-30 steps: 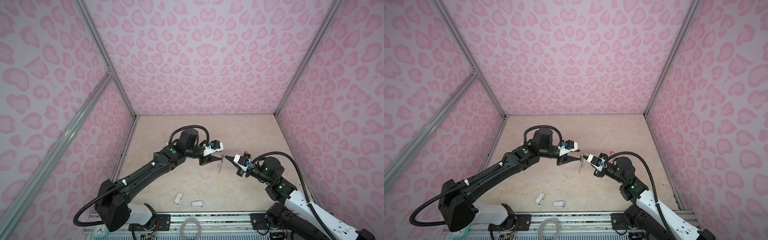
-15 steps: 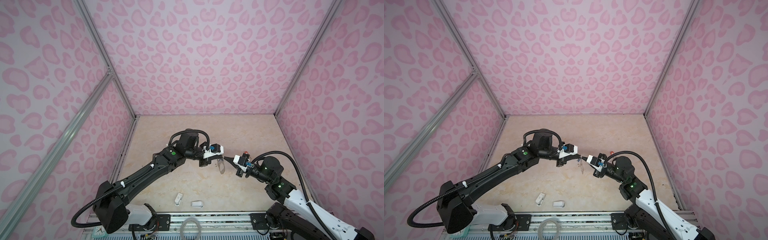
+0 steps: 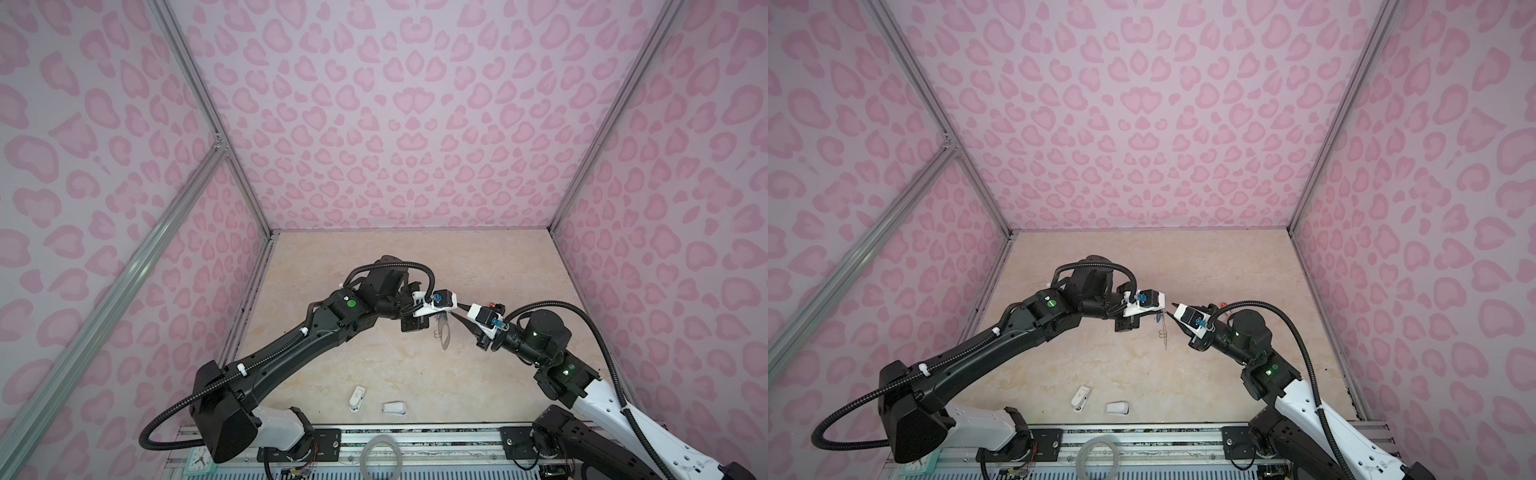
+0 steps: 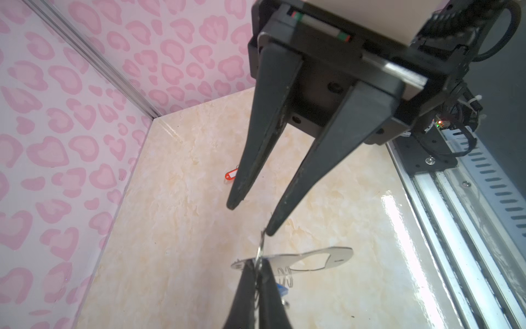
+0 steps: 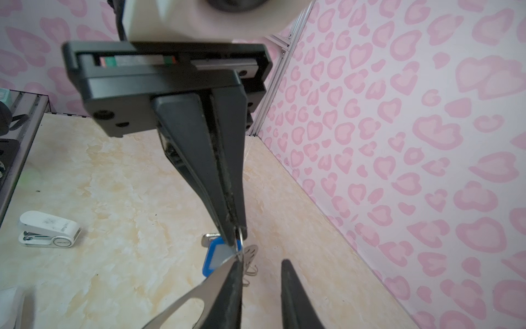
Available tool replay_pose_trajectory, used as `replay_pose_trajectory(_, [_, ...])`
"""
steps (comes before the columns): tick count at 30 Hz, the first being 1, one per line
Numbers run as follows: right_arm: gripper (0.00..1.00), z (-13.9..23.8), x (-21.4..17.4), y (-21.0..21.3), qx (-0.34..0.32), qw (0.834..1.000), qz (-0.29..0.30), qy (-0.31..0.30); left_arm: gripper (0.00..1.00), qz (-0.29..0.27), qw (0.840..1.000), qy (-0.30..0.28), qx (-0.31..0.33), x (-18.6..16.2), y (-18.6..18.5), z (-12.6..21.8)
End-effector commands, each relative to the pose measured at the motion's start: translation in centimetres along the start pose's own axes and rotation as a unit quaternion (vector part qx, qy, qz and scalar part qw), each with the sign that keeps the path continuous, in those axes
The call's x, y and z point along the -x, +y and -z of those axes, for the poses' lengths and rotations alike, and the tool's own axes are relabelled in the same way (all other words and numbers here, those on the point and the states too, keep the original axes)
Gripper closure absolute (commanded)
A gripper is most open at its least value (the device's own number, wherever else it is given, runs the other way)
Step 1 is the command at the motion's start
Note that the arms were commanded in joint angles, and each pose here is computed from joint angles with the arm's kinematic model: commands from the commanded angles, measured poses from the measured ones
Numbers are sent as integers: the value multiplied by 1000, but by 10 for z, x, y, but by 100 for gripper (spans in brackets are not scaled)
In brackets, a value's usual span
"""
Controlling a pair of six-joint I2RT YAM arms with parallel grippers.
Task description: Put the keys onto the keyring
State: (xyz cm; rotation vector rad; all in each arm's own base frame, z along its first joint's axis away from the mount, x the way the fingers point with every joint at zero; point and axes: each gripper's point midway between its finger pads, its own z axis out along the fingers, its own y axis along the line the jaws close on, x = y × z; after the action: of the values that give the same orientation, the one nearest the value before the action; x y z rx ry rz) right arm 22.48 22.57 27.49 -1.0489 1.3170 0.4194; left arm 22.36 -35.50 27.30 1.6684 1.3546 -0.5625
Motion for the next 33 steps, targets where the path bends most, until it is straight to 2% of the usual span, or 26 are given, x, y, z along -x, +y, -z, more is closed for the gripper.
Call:
replay_pose_trajectory(1, [78, -2, 1, 2, 6, 1000, 3, 1, 96, -13, 999, 28, 4, -5, 1, -2])
replay_pose_trajectory(12, [84, -9, -2, 6, 24, 1000, -4, 7, 96, -37, 999, 26, 3, 5, -3, -2])
replay_pose_trajectory(20, [98, -12, 0, 6, 28, 1000, -7, -1, 96, -49, 999, 13, -9, 10, -8, 0])
replay_pose_trajectory(21, [100, -12, -1, 7, 29, 1000, -8, 1, 92, -48, 999, 11, -8, 10, -8, 0])
replay_pose_trajectory(23, [100, -12, -3, 7, 29, 1000, -8, 2, 70, -42, 999, 12, 4, 8, -5, 0])
replay_pose_trajectory(25, [100, -11, -2, 7, 28, 1000, -12, -3, 60, -23, 999, 10, 20, 6, 2, 3])
replay_pose_trajectory(28, [100, -9, -1, 6, 22, 1000, -18, -10, 54, 19, 999, -5, 28, 2, 11, 9])
replay_pose_trajectory(33, [100, -8, 1, 5, 14, 999, -26, -19, 56, 71, 997, -27, 23, -1, 12, 12])
